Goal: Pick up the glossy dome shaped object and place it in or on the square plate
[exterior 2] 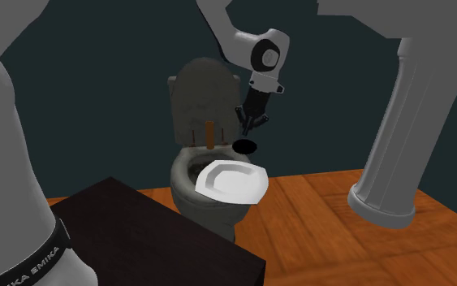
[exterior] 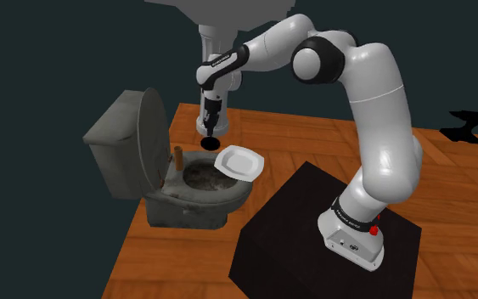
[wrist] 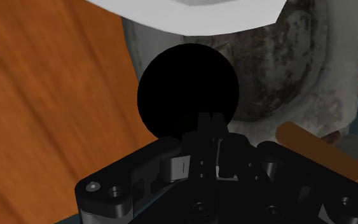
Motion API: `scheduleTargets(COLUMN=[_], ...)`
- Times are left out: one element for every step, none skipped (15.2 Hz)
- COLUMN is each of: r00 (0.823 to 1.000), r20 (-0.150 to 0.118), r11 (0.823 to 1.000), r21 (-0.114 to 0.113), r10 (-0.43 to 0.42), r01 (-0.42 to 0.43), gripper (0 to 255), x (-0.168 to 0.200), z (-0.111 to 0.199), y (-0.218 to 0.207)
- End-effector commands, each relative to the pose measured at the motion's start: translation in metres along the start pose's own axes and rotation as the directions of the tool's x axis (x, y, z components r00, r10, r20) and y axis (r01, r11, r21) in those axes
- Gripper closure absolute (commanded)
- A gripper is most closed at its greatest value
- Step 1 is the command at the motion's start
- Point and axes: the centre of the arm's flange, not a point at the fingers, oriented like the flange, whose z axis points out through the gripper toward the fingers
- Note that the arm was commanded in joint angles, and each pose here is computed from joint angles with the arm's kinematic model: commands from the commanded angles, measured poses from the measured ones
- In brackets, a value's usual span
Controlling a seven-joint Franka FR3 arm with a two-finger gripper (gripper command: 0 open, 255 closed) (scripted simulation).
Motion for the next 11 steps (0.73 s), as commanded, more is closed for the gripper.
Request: scheduleTargets(r00=[1.000, 1.000, 1.000, 1.000, 1.000, 1.000, 1.000, 1.000, 1.000, 1.000, 1.000], r20=[0.000, 0.000, 0.000, 0.000, 0.000, 0.000, 0.000, 0.000, 0.000, 0.000, 0.000], r11=[1.000, 1.000, 1.000, 1.000, 1.000, 1.000, 1.000, 1.000, 1.000, 1.000, 1.000], r21=[0.000, 0.000, 0.000, 0.000, 0.000, 0.000, 0.000, 0.000, 0.000, 0.000, 0.000], r10=[0.000, 0.000, 0.000, 0.000, 0.000, 0.000, 0.000, 0.000, 0.000, 0.000, 0.000], r01=[0.000, 0.000, 0.000, 0.000, 0.000, 0.000, 0.000, 0.000, 0.000, 0.000, 0.000], gripper=[255, 255, 255, 255, 255, 255, 255, 255, 255, 255, 255], x=[-0.002, -0.002, -0.003, -0.003, -0.003, -0.004, -0.004, -0.004, -0.017, -0.030, -0.043], z=[-0.011, -0.016, -0.021, -0.026, -0.031, -0.036, -0.041, -0.046, -0.048, -0.049, -0.051], y=[-0.003, -0.004, -0.006, -0.007, -0.009, -0.010, -0.011, -0.013, -0.015, -0.016, -0.018])
